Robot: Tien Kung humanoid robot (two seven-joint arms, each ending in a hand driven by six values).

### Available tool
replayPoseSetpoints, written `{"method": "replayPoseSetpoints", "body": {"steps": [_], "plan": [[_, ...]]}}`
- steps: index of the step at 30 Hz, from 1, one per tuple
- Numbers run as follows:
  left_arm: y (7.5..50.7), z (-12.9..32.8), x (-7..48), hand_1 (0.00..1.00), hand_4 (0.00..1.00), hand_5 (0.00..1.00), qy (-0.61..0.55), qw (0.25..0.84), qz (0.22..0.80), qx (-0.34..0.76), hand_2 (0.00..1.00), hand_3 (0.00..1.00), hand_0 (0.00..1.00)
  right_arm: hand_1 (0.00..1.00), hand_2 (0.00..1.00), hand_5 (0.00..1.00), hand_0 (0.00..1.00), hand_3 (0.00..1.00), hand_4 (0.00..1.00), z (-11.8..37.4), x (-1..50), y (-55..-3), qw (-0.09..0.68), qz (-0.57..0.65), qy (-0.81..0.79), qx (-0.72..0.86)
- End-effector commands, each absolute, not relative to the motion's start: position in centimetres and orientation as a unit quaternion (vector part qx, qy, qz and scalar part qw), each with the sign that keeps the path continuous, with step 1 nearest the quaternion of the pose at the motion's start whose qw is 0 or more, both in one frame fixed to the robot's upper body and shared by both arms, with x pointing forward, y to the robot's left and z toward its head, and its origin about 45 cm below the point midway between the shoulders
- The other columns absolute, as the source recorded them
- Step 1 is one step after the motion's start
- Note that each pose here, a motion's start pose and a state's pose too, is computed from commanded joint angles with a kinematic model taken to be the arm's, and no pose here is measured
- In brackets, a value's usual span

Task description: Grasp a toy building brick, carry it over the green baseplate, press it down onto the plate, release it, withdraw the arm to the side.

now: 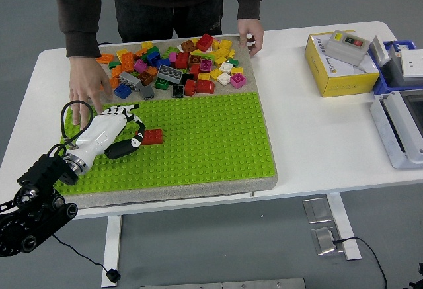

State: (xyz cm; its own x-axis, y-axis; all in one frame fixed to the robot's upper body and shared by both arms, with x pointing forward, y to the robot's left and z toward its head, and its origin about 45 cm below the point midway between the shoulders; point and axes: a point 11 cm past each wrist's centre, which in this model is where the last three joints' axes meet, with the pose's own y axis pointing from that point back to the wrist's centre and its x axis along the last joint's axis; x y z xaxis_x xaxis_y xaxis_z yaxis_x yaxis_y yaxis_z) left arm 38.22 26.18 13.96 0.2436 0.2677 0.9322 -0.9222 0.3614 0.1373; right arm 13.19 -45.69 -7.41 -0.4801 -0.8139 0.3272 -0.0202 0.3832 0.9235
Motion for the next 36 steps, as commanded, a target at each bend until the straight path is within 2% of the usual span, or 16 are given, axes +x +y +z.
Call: {"method": "replayPoseSetpoints", "body": {"steps": [14, 23, 36], "plan": [[24.9, 12.7, 38.2, 0.961, 0.326, 0.671, -0.43, 0.705, 0.424, 0.373, 0.966, 0.609, 0.981, 0.601, 0.581, 0.949, 0.663, 0.705, 0.539, -7.5, 13.2, -45.4, 0.42, -0.475, -0.715, 0.293], [25.6, 11.7, 38.2, 0.961, 0.324, 0.666, -0.417, 0.704, 0.431, 0.38, 0.966, 0.609, 0.981, 0.602, 0.581, 0.949, 0.663, 0.705, 0.539, -7.5, 13.2, -45.3, 0.419, -0.476, -0.715, 0.294], [26.1, 14.9, 38.1, 0.954, 0.324, 0.661, -0.426, 0.704, 0.453, 0.343, 0.956, 0.609, 0.978, 0.602, 0.581, 0.949, 0.664, 0.704, 0.54, -7.5, 13.1, -45.5, 0.421, -0.475, -0.715, 0.292]]}}
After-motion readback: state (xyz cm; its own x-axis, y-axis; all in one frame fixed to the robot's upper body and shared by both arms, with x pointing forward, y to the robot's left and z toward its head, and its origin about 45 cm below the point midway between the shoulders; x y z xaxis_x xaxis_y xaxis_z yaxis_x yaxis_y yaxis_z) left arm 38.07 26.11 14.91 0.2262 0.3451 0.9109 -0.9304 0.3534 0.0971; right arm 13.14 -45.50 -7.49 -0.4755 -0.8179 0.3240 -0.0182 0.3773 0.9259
